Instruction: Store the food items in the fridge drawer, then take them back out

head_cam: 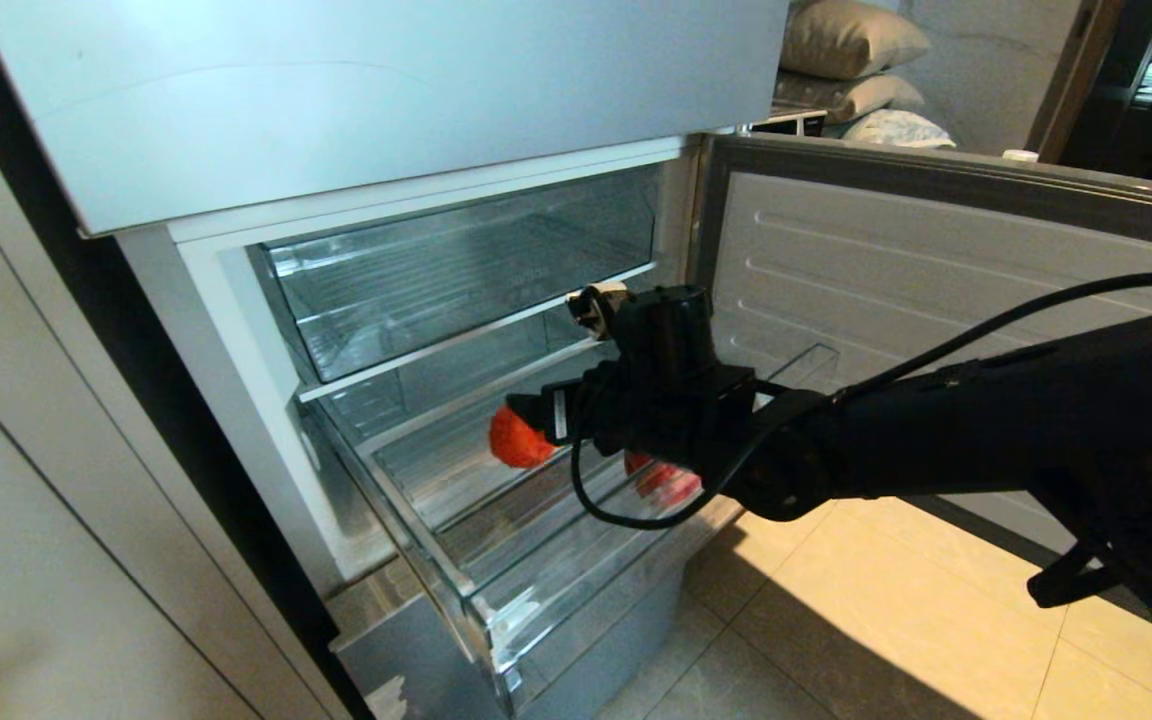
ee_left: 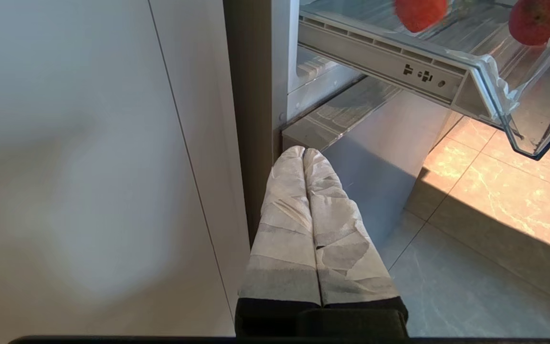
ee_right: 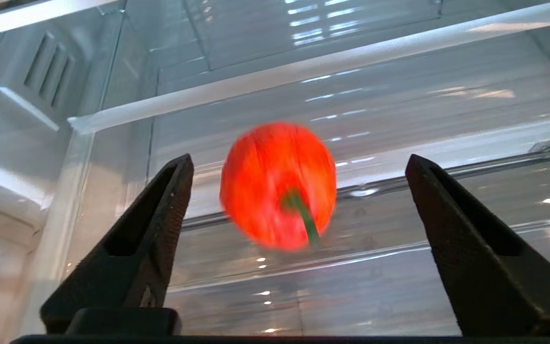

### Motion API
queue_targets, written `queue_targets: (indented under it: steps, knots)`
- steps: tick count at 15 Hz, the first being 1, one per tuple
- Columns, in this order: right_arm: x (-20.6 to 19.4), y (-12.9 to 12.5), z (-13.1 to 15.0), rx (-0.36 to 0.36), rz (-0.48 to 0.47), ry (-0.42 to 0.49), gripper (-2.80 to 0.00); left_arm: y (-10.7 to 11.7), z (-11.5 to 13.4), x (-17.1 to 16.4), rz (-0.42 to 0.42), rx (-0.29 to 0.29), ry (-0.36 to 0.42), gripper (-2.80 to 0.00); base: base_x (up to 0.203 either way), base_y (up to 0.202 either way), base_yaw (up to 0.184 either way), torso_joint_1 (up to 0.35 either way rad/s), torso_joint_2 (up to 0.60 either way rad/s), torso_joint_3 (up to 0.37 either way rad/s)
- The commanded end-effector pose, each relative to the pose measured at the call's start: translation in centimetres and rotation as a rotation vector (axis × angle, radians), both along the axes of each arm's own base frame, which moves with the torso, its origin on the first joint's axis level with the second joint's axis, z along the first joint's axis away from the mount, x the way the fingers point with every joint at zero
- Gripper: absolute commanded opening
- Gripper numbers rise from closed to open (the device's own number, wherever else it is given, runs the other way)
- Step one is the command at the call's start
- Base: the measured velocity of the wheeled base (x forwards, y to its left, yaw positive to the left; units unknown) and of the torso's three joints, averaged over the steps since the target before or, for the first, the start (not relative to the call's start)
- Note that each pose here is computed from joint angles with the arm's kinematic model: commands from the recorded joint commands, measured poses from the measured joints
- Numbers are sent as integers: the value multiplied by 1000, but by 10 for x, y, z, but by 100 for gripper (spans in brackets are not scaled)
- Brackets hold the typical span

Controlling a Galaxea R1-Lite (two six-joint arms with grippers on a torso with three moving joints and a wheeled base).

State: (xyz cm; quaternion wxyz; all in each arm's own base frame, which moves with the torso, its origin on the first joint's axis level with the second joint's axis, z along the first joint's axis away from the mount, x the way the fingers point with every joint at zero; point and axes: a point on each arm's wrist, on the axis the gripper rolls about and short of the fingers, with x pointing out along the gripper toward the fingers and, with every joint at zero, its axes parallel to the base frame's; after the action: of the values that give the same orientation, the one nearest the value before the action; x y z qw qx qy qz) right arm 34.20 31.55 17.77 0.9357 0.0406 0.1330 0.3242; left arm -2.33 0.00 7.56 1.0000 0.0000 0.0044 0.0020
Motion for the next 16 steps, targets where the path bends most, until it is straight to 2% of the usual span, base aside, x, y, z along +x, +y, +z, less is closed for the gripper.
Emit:
queue_targets:
  steps: [1,4,5,7,10,14,16]
  knots:
    - [-2,-1,6,10,-10,-15,0,0,0,0,1,0,0,-280,0,0,0,0,0,0]
    - [-19,-8,39,37,-7,-46,0,0,0,0,1,0,0,-280,0,0,0,0,0,0]
    - [-29,-13,52,42,-5,-53,-280,0,0,0,1,0,0,-280,0,0,0,0,0,0]
    - [-52,-24,75,54,-1,-70,-280,0,0,0,1,0,0,-280,0,0,0,0,0,0]
    - [-92,-45,89,28,14,-49,-280,0,0,0,1,0,-1,-280,0,0,0,0,0,0]
    - [-152,-86,98,-16,24,-21,-280,0,0,0,1,0,-1,-280,0,0,0,0,0,0]
    - [-179,-105,87,-87,46,50,-280,0,0,0,1,0,0,-280,0,0,0,0,0,0]
